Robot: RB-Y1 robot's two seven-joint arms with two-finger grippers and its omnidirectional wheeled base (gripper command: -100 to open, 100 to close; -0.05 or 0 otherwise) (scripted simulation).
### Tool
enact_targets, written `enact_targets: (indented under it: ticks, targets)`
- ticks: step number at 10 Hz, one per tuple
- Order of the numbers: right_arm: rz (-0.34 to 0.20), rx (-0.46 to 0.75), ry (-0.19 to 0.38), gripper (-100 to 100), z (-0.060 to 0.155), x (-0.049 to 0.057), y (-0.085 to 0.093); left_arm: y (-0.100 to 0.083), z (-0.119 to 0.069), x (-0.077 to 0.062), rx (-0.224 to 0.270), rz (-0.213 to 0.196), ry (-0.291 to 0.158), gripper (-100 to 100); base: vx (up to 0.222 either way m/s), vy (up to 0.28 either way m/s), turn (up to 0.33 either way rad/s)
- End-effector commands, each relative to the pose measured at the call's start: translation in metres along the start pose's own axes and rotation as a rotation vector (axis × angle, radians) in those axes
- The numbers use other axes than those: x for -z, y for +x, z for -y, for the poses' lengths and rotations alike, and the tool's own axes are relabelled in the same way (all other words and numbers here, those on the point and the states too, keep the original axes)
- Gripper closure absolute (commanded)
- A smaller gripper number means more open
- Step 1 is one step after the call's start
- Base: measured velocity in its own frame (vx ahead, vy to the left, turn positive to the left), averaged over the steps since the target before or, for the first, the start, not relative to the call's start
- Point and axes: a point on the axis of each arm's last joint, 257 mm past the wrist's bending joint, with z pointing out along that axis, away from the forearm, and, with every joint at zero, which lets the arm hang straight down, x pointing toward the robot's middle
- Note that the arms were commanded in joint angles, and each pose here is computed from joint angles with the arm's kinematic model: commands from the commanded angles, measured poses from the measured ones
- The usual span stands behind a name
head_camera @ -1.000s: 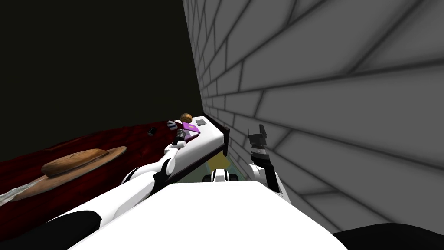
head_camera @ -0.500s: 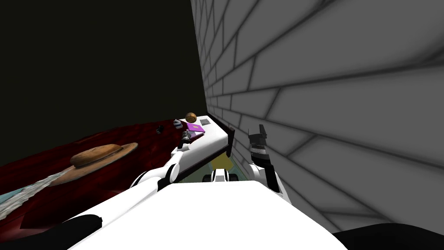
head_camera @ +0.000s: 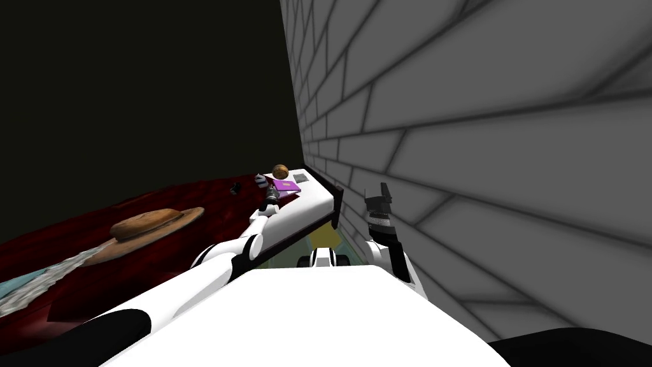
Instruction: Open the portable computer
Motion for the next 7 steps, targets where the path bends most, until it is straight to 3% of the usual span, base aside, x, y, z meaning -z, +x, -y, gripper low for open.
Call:
enact_targets:
  ticks: [1,2,7]
  targets:
    - [0.000,0.000,0.000,0,0.0000,0.0000,0.0000,0.0024,0.0093,-0.0061,0.000,-0.001,0.003,-100,-0.021,-0.012,-0.002]
    - [0.000,0.000,0.000,0,0.0000,0.0000,0.0000,0.0025,0.0099,-0.0069,0.000,0.000,0.001,0,-0.005,-0.004,0.000]
    - [0.000,0.000,0.000,0,0.0000,0.0000,-0.0001,0.0008,0.0048,-0.0051,0.000,0.003,-0.009,0,0.000,0.000,0.000]
